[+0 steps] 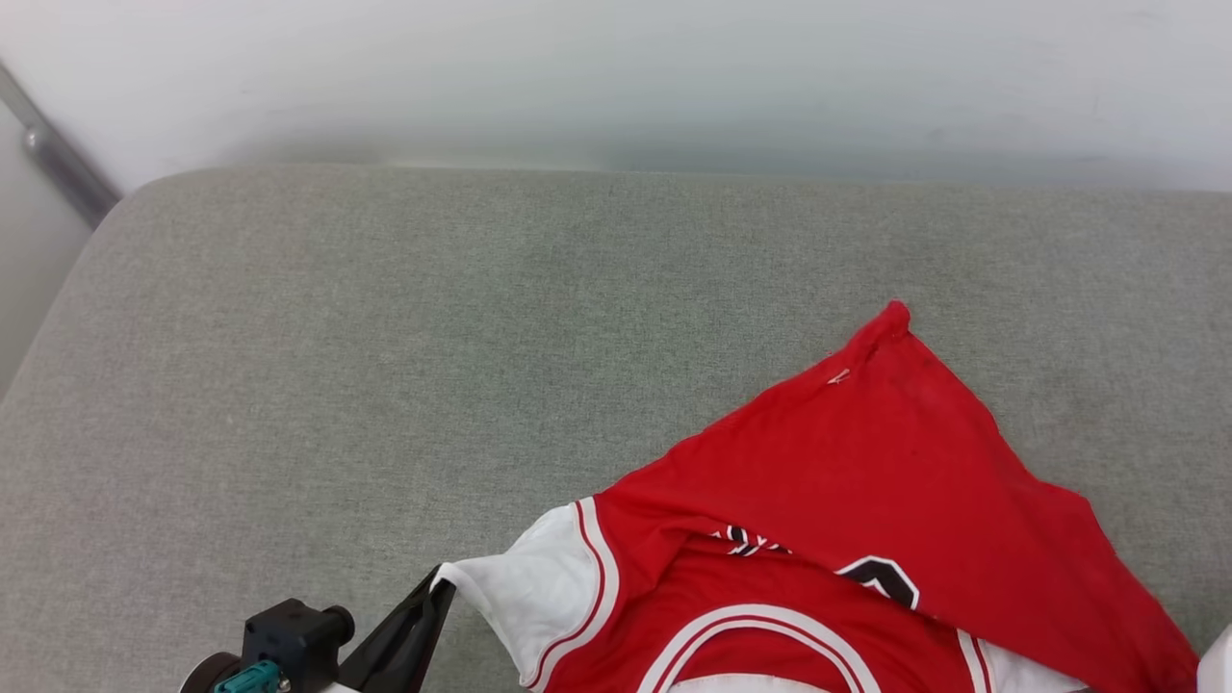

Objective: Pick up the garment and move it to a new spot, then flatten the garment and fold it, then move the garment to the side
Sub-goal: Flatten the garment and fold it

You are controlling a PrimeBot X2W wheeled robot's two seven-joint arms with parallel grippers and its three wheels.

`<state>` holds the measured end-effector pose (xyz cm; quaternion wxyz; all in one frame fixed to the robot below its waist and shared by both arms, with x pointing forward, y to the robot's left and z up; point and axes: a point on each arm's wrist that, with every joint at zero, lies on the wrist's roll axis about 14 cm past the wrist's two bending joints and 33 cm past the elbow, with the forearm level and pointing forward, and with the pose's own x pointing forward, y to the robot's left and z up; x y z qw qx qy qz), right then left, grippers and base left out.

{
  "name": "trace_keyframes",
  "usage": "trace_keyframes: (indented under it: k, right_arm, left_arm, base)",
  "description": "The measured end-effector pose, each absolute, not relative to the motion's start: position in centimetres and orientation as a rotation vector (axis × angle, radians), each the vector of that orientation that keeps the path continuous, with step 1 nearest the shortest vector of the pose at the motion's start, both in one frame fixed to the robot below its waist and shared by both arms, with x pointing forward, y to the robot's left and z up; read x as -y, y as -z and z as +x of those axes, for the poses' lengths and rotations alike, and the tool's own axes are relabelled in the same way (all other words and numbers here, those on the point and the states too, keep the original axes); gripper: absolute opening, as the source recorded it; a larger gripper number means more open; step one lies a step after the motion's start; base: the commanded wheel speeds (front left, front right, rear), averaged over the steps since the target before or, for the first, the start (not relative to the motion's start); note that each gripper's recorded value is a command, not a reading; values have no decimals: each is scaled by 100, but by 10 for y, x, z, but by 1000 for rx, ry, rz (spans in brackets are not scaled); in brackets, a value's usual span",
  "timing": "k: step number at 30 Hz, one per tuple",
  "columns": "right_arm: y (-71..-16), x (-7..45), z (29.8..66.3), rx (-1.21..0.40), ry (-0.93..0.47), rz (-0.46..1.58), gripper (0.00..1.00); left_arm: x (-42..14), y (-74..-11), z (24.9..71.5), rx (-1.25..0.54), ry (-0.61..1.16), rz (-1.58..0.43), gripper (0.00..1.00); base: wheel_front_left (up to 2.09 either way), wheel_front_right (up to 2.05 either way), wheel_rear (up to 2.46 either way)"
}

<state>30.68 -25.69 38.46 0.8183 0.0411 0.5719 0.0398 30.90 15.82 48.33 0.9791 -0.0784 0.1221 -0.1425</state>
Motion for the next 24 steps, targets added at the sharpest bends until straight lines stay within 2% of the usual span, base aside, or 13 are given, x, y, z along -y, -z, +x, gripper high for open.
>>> trace_keyframes:
  k: [6,7,8,13,24]
  right_arm:
    - [-373,255,295,-1226,-72,112,0]
    - [-374,254,296,-1219,-74,113,41]
    - [-374,253,297,-1214,-77,113,100]
    - [-384,246,315,-1166,-113,79,100]
    - [-459,174,413,-950,-360,-62,100]
  left_arm:
    - [-154,-482,310,-250,298,-162,0]
    - [-154,-482,310,-249,299,-162,0]
    - [-154,-482,310,-248,300,-161,0]
    - [-154,-484,309,-251,296,-159,0]
    - [-158,-489,311,-241,273,-145,0]
  base:
    - [0,0,0]
    - [0,0,0]
    - [0,0,0]
    - [0,0,0]
    - [0,0,0]
